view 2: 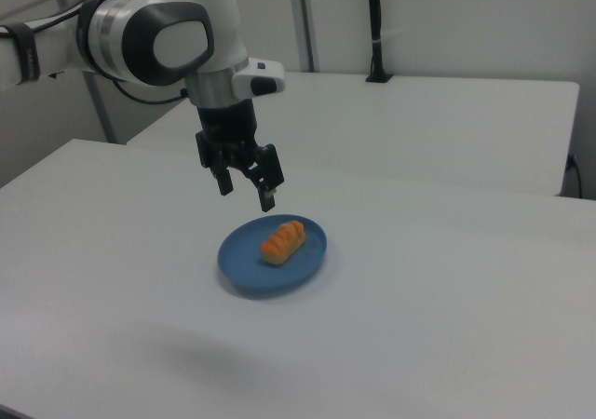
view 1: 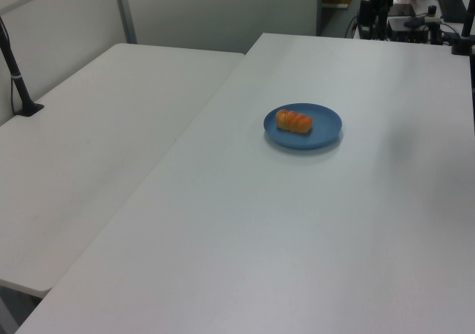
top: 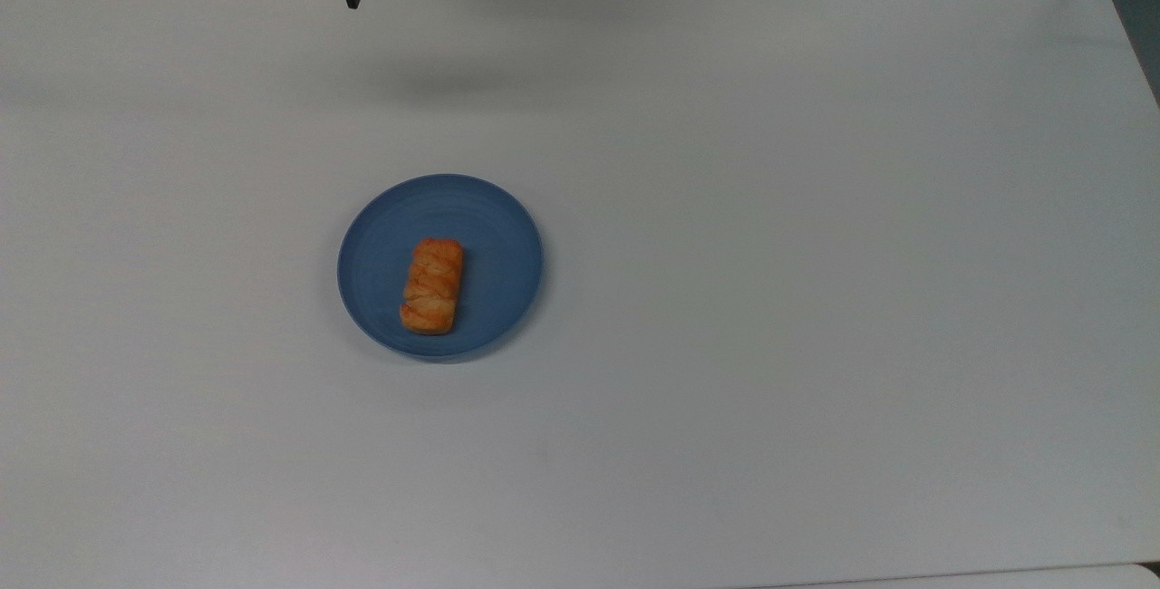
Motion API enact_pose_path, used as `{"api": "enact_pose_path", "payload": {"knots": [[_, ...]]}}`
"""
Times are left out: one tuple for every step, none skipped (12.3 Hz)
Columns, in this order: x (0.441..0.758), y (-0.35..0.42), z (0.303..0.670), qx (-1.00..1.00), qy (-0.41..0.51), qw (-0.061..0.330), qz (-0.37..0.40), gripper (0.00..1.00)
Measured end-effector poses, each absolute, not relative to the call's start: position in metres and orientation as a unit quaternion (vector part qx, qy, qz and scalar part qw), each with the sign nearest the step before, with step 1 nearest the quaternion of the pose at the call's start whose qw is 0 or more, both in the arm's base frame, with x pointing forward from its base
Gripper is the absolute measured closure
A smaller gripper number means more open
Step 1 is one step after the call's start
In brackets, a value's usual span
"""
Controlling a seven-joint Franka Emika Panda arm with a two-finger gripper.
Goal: Put the bread on the table
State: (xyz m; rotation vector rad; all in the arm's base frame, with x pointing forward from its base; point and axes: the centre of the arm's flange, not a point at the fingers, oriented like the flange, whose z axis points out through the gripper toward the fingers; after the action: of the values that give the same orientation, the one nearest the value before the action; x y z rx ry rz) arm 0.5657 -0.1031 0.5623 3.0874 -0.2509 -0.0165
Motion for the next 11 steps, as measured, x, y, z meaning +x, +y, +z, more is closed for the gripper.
{"api": "enact_pose_path", "payload": {"knots": [[0.566, -0.103, 0.56, 0.996, -0.08, 0.022, -0.007, 0.0], [0.567, -0.104, 0.563, 0.997, -0.08, 0.023, -0.004, 0.0], [0.567, -0.108, 0.569, 0.996, -0.081, 0.023, 0.002, 0.0], [0.566, -0.119, 0.575, 0.996, -0.085, 0.024, 0.008, 0.0], [0.565, -0.128, 0.581, 0.996, -0.088, 0.021, 0.014, 0.0], [0.564, -0.136, 0.585, 0.996, -0.091, 0.013, 0.019, 0.0], [0.563, -0.138, 0.586, 0.995, -0.093, 0.008, 0.021, 0.0], [0.563, -0.138, 0.586, 0.995, -0.094, 0.003, 0.022, 0.0], [0.564, -0.136, 0.589, 0.995, -0.095, -0.006, 0.026, 0.0], [0.564, -0.137, 0.593, 0.995, -0.098, -0.013, 0.032, 0.0], [0.563, -0.143, 0.599, 0.994, -0.105, -0.02, 0.039, 0.0]]}}
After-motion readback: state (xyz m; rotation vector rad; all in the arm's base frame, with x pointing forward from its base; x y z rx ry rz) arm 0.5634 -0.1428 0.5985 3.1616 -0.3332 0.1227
